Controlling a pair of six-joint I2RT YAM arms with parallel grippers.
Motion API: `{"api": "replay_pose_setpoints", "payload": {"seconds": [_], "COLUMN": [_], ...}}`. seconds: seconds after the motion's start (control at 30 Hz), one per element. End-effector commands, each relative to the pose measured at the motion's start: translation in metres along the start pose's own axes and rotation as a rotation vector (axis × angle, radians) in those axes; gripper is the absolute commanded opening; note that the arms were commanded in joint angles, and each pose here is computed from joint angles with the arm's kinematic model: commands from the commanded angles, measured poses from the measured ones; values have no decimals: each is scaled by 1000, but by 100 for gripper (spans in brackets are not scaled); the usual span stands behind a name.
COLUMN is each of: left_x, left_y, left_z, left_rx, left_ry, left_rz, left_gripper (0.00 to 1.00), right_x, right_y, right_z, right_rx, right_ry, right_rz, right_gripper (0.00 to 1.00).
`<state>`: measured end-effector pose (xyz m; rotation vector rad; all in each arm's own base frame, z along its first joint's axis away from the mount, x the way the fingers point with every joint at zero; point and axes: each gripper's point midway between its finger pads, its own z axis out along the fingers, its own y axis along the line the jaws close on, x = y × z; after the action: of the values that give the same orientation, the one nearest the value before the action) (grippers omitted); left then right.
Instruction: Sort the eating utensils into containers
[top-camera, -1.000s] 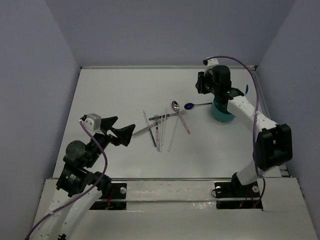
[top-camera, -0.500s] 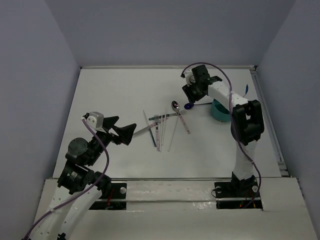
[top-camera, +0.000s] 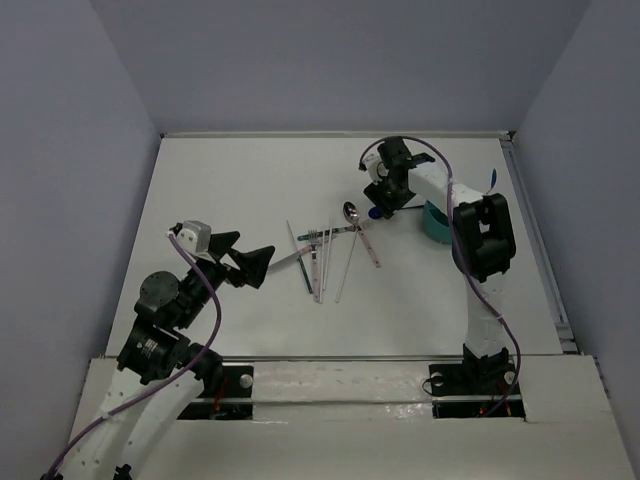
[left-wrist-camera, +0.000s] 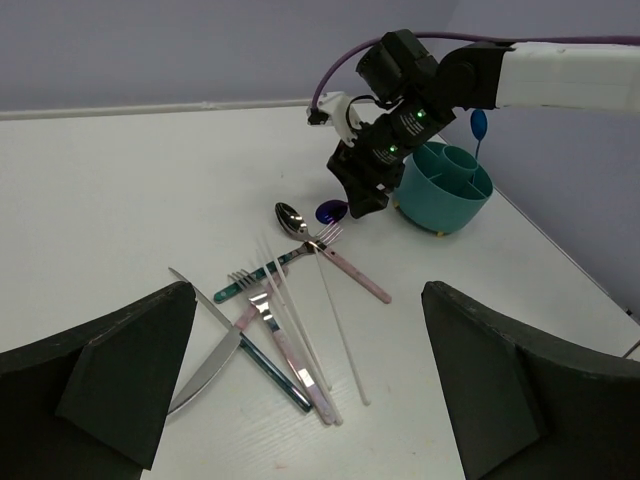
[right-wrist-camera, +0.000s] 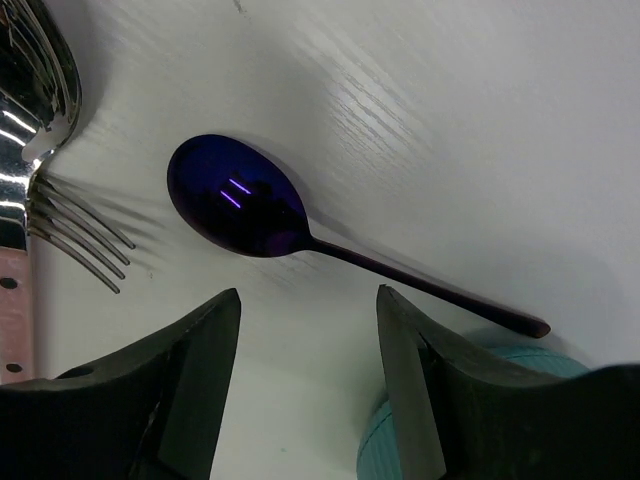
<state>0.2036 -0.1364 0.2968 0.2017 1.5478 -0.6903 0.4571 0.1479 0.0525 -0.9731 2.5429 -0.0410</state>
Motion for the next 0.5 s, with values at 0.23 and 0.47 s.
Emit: {"api": "replay_pose_setpoints", "payload": {"seconds": [0.23, 0.47], "left_x": [-29, -29], "left_y": [-11, -10], "left_z": [0, 0], "left_rx": [36, 36], "left_ry": [-82, -81], "left_rz": [18, 18], "left_gripper": [99, 99], "right_x": [-12, -28], "right_y": [-21, -23], "right_z": [11, 25], "right_rx": [86, 76], "right_ry": [-12, -52], "right_rz": [-83, -100], "right_gripper": [59, 57]}}
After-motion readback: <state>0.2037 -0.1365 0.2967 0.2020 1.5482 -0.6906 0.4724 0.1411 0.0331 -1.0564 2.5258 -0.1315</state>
